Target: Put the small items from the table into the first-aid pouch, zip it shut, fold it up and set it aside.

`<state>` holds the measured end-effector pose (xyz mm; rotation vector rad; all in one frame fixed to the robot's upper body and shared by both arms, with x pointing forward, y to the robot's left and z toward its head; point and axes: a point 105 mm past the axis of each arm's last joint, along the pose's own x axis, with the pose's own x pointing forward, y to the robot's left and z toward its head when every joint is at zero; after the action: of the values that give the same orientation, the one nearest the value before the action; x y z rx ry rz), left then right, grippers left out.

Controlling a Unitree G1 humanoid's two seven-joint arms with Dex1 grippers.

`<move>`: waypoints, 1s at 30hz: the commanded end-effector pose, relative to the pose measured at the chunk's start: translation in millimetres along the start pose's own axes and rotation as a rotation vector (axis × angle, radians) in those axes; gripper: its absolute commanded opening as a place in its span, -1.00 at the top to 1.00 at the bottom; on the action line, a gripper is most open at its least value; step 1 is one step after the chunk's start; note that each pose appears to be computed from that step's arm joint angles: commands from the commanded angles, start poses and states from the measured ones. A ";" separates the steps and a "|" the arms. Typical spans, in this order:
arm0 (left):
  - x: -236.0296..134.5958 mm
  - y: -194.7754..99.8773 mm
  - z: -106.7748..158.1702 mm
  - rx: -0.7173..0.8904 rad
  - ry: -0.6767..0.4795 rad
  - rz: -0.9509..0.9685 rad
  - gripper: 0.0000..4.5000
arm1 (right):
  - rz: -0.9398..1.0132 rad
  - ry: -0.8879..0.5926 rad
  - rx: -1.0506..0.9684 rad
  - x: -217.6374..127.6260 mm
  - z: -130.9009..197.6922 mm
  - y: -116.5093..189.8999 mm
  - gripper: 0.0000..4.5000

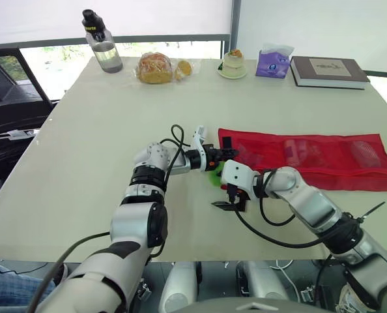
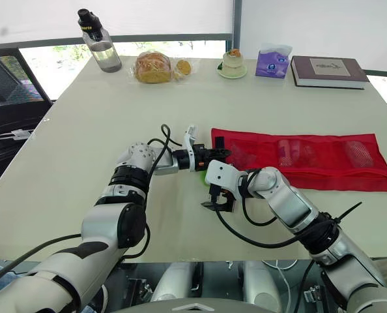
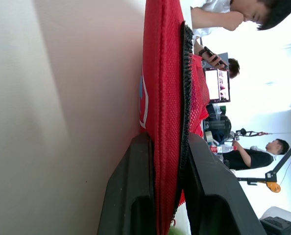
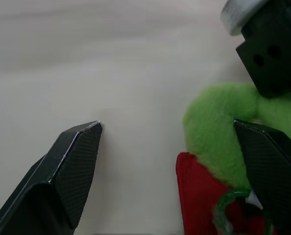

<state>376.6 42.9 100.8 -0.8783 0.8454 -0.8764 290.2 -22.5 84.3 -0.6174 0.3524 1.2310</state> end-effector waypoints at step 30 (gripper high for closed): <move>-22.3 43.7 -16.9 0.064 -0.005 0.116 0.90 | -0.380 -0.481 0.844 -121.8 -26.4 -43.7 0.96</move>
<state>371.8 56.4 92.5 -0.8154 0.7597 -0.9005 291.9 -130.9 128.0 0.3275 0.3597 0.7689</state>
